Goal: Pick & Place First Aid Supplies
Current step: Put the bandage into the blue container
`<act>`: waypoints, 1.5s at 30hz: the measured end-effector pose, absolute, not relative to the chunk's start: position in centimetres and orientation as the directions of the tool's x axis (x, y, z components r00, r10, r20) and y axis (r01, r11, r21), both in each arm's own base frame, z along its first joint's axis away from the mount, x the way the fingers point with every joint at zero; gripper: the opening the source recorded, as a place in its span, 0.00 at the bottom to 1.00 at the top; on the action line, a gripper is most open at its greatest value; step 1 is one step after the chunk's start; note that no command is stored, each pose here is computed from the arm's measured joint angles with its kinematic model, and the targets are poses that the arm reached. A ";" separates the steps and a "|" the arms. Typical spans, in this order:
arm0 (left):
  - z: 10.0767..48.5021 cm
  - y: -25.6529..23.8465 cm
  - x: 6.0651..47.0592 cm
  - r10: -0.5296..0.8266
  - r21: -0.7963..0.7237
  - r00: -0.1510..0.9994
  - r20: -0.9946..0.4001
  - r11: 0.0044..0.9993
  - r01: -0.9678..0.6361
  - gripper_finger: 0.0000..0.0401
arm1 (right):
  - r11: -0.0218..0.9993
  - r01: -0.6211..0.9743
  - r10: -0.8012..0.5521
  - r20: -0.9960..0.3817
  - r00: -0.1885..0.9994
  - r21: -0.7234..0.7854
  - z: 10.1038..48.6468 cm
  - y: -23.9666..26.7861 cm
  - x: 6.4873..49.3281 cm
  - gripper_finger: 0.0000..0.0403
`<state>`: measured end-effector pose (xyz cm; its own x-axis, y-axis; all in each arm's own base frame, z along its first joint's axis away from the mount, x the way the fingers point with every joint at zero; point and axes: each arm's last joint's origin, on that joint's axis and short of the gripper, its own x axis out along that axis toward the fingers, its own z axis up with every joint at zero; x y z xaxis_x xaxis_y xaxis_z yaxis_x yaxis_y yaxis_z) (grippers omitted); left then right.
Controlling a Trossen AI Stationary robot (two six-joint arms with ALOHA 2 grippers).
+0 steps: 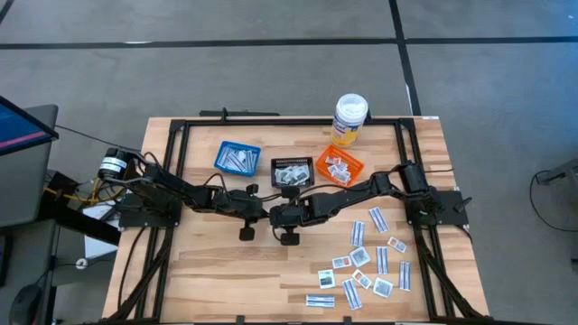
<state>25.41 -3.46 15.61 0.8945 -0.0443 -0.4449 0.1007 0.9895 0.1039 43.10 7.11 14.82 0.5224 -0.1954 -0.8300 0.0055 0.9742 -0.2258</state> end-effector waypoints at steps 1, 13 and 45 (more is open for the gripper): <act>15.6 -3.5 25.4 -0.044 0.104 0.895 -0.444 0.989 0.101 0.02 | 0.974 0.008 -0.199 -0.829 0.523 -0.228 14.8 7.1 43.1 0.09; 15.6 -3.5 25.4 -0.044 0.104 0.895 -0.443 0.990 0.101 0.01 | 0.968 0.020 -0.225 -0.831 0.509 -0.249 14.8 7.0 43.0 0.22; 15.4 -3.0 24.7 0.078 0.164 0.856 -0.510 0.986 0.008 0.02 | 0.964 -0.001 -0.237 -0.864 0.444 -0.265 14.4 7.2 42.2 0.27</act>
